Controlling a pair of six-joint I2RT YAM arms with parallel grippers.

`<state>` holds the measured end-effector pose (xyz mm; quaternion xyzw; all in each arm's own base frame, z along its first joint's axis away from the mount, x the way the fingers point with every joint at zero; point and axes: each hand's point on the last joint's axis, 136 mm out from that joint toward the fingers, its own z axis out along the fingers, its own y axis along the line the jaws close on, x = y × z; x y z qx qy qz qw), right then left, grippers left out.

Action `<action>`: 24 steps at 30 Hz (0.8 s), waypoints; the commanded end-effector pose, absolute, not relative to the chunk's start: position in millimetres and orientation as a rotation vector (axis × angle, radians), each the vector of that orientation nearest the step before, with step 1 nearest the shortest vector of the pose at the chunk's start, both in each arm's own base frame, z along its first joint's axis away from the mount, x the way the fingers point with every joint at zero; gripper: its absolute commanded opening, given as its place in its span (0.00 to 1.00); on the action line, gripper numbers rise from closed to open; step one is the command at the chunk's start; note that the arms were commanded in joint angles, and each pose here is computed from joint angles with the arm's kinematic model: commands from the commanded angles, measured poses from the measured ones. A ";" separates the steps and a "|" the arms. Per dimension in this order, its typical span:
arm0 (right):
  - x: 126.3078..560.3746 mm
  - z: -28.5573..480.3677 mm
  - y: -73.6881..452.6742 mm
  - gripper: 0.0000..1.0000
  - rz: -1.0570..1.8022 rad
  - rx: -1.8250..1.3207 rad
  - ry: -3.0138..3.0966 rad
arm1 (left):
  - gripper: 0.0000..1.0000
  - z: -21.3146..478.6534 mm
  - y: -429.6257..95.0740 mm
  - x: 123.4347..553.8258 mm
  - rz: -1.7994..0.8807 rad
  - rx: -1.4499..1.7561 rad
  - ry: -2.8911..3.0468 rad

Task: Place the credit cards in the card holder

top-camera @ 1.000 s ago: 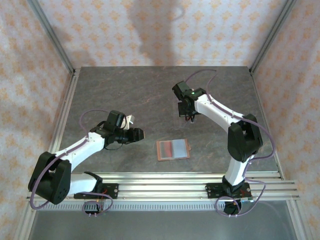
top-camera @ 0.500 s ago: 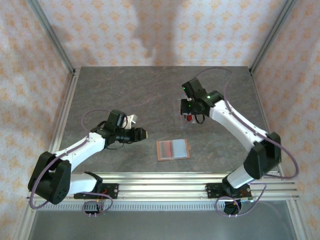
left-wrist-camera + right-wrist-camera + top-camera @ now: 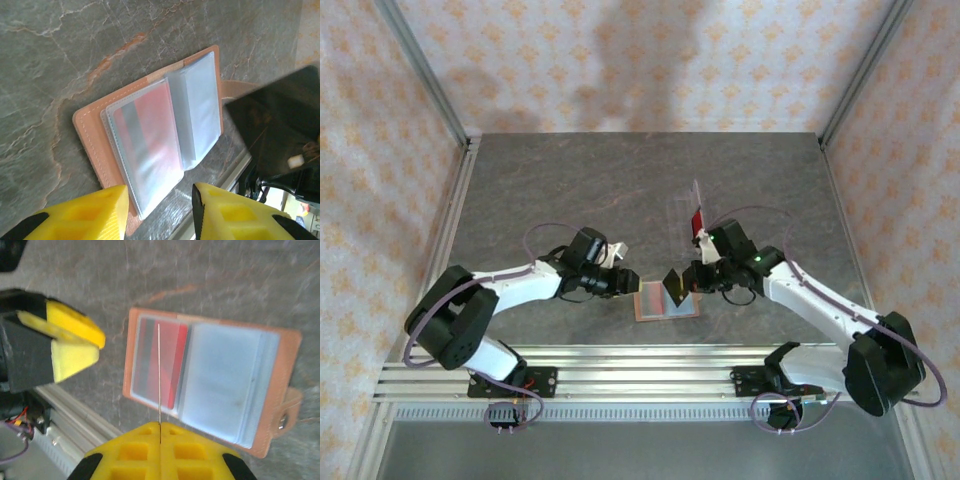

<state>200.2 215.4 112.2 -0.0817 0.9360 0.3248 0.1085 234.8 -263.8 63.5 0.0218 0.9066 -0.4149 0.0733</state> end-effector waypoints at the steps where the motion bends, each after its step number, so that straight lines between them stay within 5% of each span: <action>1: 203.5 114.9 228.7 0.00 1.122 -0.254 2.697 | 0.39 73.5 -274.1 242.3 -1.298 0.079 2.673; 24: 200.2 54.4 216.5 0.00 1.173 -0.137 2.881 | 0.29 37.3 -265.8 237.1 -1.215 -0.009 2.752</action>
